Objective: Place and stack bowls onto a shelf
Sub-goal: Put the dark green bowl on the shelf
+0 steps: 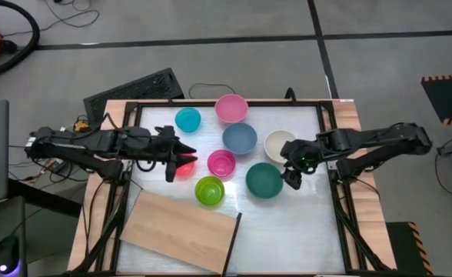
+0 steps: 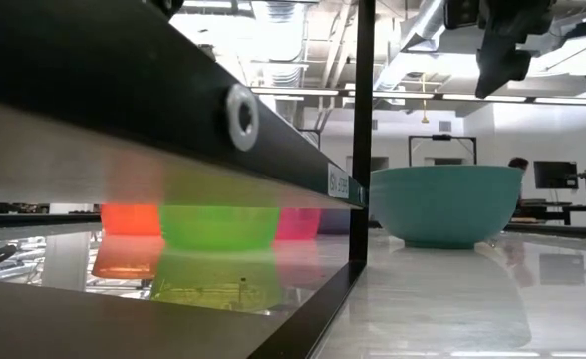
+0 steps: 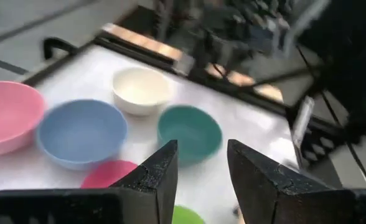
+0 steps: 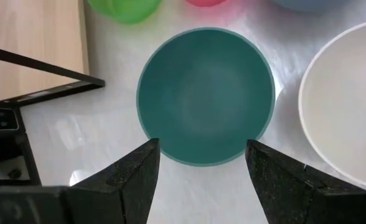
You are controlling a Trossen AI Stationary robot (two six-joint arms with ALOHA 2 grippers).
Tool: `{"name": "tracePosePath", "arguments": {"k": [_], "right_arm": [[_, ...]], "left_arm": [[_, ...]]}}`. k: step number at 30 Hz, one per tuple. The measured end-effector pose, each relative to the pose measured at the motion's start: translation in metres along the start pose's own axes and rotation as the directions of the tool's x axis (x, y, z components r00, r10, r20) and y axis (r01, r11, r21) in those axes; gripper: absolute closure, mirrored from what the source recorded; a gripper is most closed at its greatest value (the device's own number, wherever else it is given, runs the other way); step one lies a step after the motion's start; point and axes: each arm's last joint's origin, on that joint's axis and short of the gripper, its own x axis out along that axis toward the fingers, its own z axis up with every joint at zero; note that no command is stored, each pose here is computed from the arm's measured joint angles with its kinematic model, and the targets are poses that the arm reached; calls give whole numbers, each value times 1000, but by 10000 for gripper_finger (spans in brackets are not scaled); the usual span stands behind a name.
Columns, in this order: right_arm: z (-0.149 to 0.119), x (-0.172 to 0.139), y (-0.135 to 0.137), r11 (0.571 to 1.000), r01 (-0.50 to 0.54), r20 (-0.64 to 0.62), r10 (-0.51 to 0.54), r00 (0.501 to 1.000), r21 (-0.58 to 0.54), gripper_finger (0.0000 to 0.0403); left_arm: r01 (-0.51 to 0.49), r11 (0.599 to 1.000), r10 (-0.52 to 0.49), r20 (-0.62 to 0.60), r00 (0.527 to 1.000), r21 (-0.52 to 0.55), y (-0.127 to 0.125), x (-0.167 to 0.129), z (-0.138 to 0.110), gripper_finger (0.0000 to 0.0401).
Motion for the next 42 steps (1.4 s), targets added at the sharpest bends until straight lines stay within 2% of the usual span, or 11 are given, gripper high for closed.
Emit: {"name": "tracePosePath", "arguments": {"k": [4,8,12,18,22,25,28,32,36,39,42], "right_arm": [[2,0,1,999,-13,20,14,1000,-29,137],[5,-1,2,998,7,75,-2,997,-61,137],[6,-1,1,995,39,96,-30,995,-91,137],[15,12,2,978,80,120,-58,991,-192,137],[33,37,6,955,96,90,-73,993,-281,137],[50,52,11,919,112,29,-109,994,-378,137],[64,63,17,847,126,-11,-153,988,-517,137],[75,80,24,750,108,-63,-196,979,-653,137],[74,100,22,684,71,-130,-238,963,-726,137],[74,114,20,653,53,-163,-266,950,-755,137],[75,129,14,658,50,-191,-290,938,-751,137]], "left_arm": [[113,992,-117,-75,990,-59,3,5,-1,228],[122,990,-129,-107,986,-65,3,11,-4,161],[29,992,-41,-100,994,-119,6,15,-6,117],[-120,951,42,-267,963,-284,13,11,-23,111],[-131,947,22,-346,938,-293,15,7,-29,110],[-83,941,-24,-310,950,-329,14,-8,-24,110],[-66,945,-18,-254,967,-321,15,-29,-18,110],[-157,953,97,-229,969,-259,22,-53,-21,110],[-274,929,220,-225,949,-250,30,-71,-26,110],[-320,915,264,-236,935,-245,33,-78,-29,110],[-335,911,280,-234,931,-240,35,-83,-30,110]]}}
